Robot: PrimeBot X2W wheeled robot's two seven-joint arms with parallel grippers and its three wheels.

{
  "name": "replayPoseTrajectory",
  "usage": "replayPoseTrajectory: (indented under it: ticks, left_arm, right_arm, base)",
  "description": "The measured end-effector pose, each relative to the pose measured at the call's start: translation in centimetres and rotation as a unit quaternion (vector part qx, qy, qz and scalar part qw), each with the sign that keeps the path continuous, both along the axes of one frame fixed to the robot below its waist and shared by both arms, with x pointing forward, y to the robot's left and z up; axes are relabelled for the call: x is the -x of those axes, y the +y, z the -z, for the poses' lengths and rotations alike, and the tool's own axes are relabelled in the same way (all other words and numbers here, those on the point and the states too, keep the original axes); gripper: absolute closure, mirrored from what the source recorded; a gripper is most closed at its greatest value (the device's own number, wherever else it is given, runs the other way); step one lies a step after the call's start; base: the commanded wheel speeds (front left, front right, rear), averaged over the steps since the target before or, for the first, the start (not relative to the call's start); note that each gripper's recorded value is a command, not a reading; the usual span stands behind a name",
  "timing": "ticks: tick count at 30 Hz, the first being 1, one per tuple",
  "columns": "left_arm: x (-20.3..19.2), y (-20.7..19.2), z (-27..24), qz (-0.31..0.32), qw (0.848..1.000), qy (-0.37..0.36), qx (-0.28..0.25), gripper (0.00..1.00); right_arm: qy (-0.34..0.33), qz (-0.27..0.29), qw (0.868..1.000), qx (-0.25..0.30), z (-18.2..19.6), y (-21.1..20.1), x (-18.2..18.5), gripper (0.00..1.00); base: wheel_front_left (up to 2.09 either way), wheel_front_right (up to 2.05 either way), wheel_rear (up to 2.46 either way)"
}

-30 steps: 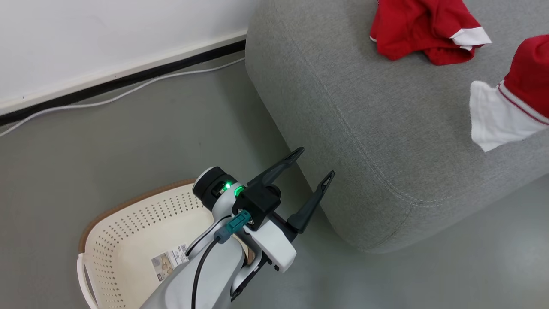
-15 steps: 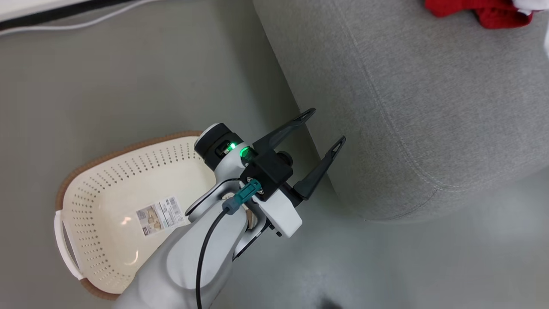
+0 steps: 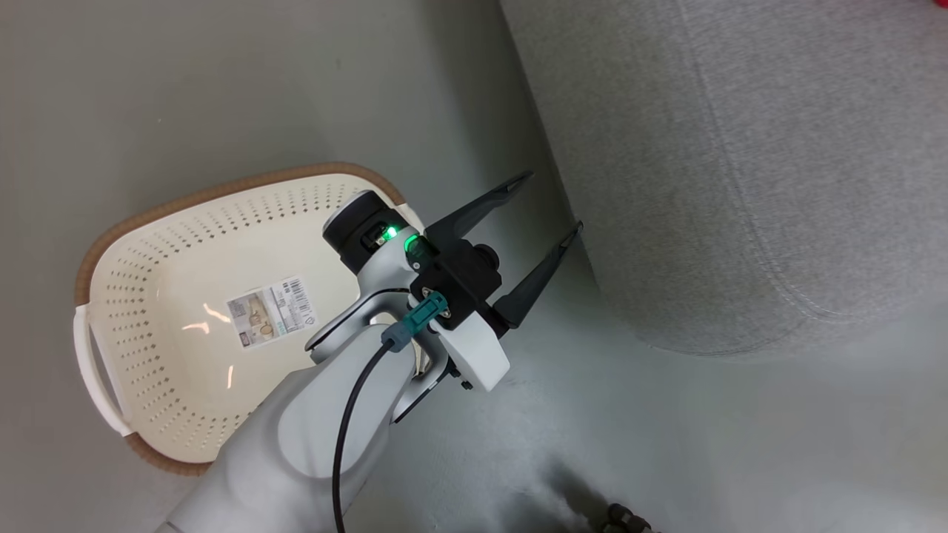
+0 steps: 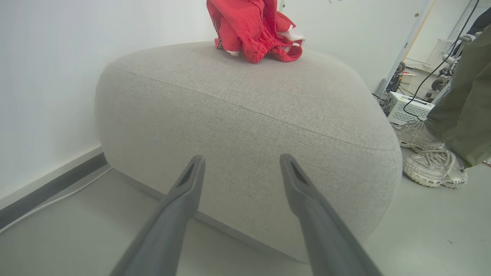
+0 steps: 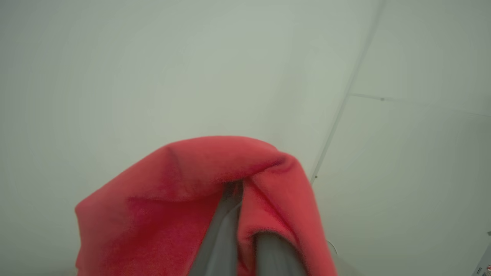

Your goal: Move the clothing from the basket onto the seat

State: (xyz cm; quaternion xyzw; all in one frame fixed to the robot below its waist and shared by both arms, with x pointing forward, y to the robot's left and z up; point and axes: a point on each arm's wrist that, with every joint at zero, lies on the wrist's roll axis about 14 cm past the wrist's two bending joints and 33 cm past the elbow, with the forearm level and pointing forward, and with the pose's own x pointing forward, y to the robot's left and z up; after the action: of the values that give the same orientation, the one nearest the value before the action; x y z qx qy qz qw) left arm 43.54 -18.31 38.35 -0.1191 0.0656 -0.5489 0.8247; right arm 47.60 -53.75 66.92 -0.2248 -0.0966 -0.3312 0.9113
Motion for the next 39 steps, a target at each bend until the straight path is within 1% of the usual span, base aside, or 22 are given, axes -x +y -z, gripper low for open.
replayPoseTrajectory:
  ticks: [2, 6, 9, 11, 12, 13, 17, 19, 21, 24, 25, 26, 27, 29, 31, 36, 39]
  left_arm:
    - [0.1, 0.4, 0.7, -0.001, 1.000, 0.005, -0.007, 0.00]
    - [-0.1, 1.4, 2.4, -0.010, 1.000, 0.019, -0.021, 0.00]
    - [-0.4, 2.3, 3.2, -0.021, 0.999, 0.027, -0.030, 0.00]
    - [-0.7, 3.0, 3.7, -0.030, 0.998, 0.031, -0.035, 0.00]
    - [-0.8, 3.3, 3.9, -0.035, 0.998, 0.033, -0.038, 0.00]
    - [-0.8, 3.3, 3.9, -0.035, 0.998, 0.033, -0.038, 0.00]
    - [-1.3, 4.8, 4.9, -0.055, 0.996, 0.042, -0.051, 0.00]
    - [-1.5, 5.5, 5.3, -0.064, 0.995, 0.046, -0.058, 0.00]
    - [-1.8, 6.1, 5.5, -0.072, 0.994, 0.049, -0.063, 0.00]
    - [-2.2, 6.6, 5.4, -0.084, 0.993, 0.049, -0.064, 0.00]
    - [-2.3, 6.7, 5.3, -0.086, 0.993, 0.048, -0.065, 0.00]
    - [-2.3, 6.8, 5.1, -0.088, 0.993, 0.047, -0.064, 0.00]
    - [-2.3, 6.9, 4.9, -0.090, 0.993, 0.045, -0.063, 0.00]
    - [-2.3, 6.9, 4.3, -0.092, 0.993, 0.044, -0.061, 0.00]
    - [-2.0, 7.1, 3.8, -0.095, 0.993, 0.044, -0.059, 0.00]
    - [-1.6, 8.0, 2.5, -0.112, 0.991, 0.044, -0.060, 0.00]
    - [-1.5, 8.5, 0.9, -0.128, 0.990, 0.040, -0.052, 0.00]
  right_arm:
    - [-0.009, -0.002, 1.000, -0.014, 0.4, 0.1, -1.3, 1.00]
    - [-0.015, -0.008, 1.000, -0.020, 0.9, 0.7, -4.3, 1.00]
    - [-0.018, 0.011, 0.999, -0.033, 1.8, 0.1, -5.0, 1.00]
    - [-0.011, 0.025, 0.998, -0.049, 3.1, -0.4, -5.3, 1.00]
    - [-0.007, 0.029, 0.998, -0.058, 3.9, -0.5, -5.6, 1.00]
    - [-0.007, 0.029, 0.998, -0.058, 3.9, -0.5, -5.6, 1.00]
    - [0.031, 0.023, 0.994, -0.104, 8.8, 0.7, -7.7, 1.00]
    - [0.053, 0.015, 0.989, -0.137, 11.6, 1.7, -8.8, 1.00]
    - [0.080, -0.003, 0.985, -0.151, 13.8, 3.2, -10.2, 1.00]
    - [0.101, -0.032, 0.979, -0.173, 16.3, 5.7, -11.8, 1.00]
    - [0.103, -0.040, 0.978, -0.179, 16.9, 6.3, -12.1, 0.87]
    - [0.101, -0.046, 0.976, -0.185, 17.2, 6.7, -12.2, 0.54]
    - [0.106, -0.051, 0.975, -0.188, 17.6, 7.1, -12.3, 0.00]
    - [0.111, -0.054, 0.972, -0.201, 18.4, 7.5, -11.9, 0.00]
    - [0.139, -0.062, 0.968, -0.197, 19.8, 8.1, -11.1, 0.00]
    - [0.176, -0.076, 0.957, -0.217, 22.7, 9.6, -8.5, 0.00]
    - [0.187, -0.098, 0.950, -0.229, 23.8, 11.4, -6.7, 0.00]
  base:
    - [0.00, 0.00, 0.00]
    - [0.00, 0.00, 0.00]
    - [0.00, 0.00, 0.00]
    - [0.00, 0.00, 0.00]
    - [0.00, 0.00, 0.00]
    - [0.00, 0.00, 0.00]
    - [0.00, 0.00, 0.00]
    - [0.00, 0.00, 0.00]
    - [0.00, 0.00, 0.00]
    - [0.00, 0.00, 0.00]
    - [0.00, 0.00, 0.00]
    - [0.00, 0.00, 0.00]
    - [0.00, 0.00, 0.00]
    - [0.00, 0.00, 0.00]
    - [0.00, 0.00, 0.00]
    - [0.00, 0.00, 0.00]
    - [0.00, 0.00, 0.00]
